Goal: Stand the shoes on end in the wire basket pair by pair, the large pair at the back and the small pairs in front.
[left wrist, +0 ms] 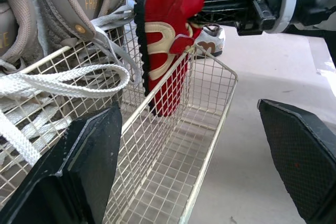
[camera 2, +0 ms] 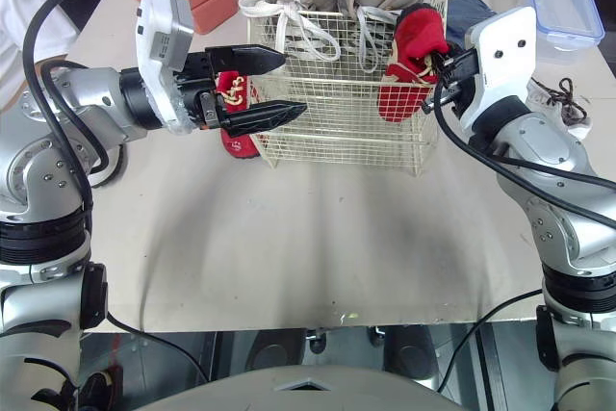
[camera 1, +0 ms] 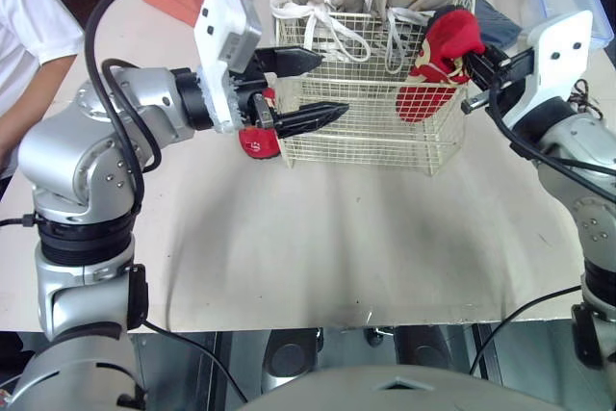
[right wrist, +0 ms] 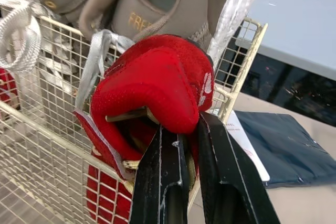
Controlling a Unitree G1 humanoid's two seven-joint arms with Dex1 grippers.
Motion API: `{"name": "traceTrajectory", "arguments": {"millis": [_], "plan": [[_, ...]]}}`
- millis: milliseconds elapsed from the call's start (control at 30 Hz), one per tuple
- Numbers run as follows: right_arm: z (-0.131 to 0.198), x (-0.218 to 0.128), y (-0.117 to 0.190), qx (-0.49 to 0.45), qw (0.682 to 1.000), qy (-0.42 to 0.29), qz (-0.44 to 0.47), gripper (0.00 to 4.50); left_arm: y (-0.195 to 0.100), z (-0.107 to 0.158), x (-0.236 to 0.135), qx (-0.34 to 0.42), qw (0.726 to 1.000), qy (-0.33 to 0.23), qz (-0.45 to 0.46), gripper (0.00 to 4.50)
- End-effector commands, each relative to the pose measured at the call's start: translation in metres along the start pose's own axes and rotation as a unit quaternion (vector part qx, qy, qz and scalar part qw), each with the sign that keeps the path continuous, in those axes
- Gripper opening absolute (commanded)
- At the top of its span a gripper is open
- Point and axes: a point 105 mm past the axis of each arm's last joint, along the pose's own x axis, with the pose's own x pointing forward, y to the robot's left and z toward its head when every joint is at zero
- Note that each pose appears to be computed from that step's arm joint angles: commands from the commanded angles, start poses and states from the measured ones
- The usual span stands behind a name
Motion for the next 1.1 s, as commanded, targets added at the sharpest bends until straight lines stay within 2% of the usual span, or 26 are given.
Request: {"name": "traceTrajectory", "arguments": {"millis": [33,400,433,500,567,667,733,933,1100], "plan": [[-0.008,0.003,0.001,-0.013,1.000,0.021,-0.012,0.00,-0.008,0.013,0.000,0.027,1.000,-0.006,-0.013,4.47],[-0.017,0.013,0.001,-0.010,0.999,0.046,-0.018,0.00,-0.010,0.011,0.002,0.024,1.000,0.001,-0.019,4.47],[-0.017,0.013,0.001,-0.014,0.999,0.048,-0.016,0.67,-0.009,0.009,0.002,0.025,1.000,0.005,-0.017,4.50],[-0.017,0.012,0.001,-0.012,0.999,0.048,-0.012,1.22,-0.008,0.007,0.002,0.024,1.000,0.008,-0.016,4.50],[-0.015,0.010,-0.001,-0.010,0.999,0.045,-0.011,2.21,-0.007,0.006,0.001,0.022,1.000,0.010,-0.014,4.50],[-0.009,0.006,-0.007,-0.012,0.999,0.036,-0.010,3.38,-0.004,0.003,-0.002,0.020,1.000,0.014,-0.008,4.50],[-0.003,0.002,-0.010,-0.002,1.000,0.026,-0.004,4.39,-0.001,0.001,-0.005,0.018,1.000,0.018,-0.001,4.50],[0.009,-0.018,-0.015,0.034,0.998,0.010,0.045,4.46,0.011,-0.004,-0.021,0.006,1.000,0.014,0.024,4.50],[0.015,-0.035,0.000,0.057,0.990,0.001,0.126,4.46,0.033,-0.011,-0.042,-0.010,0.998,0.008,0.069,4.50]]}}
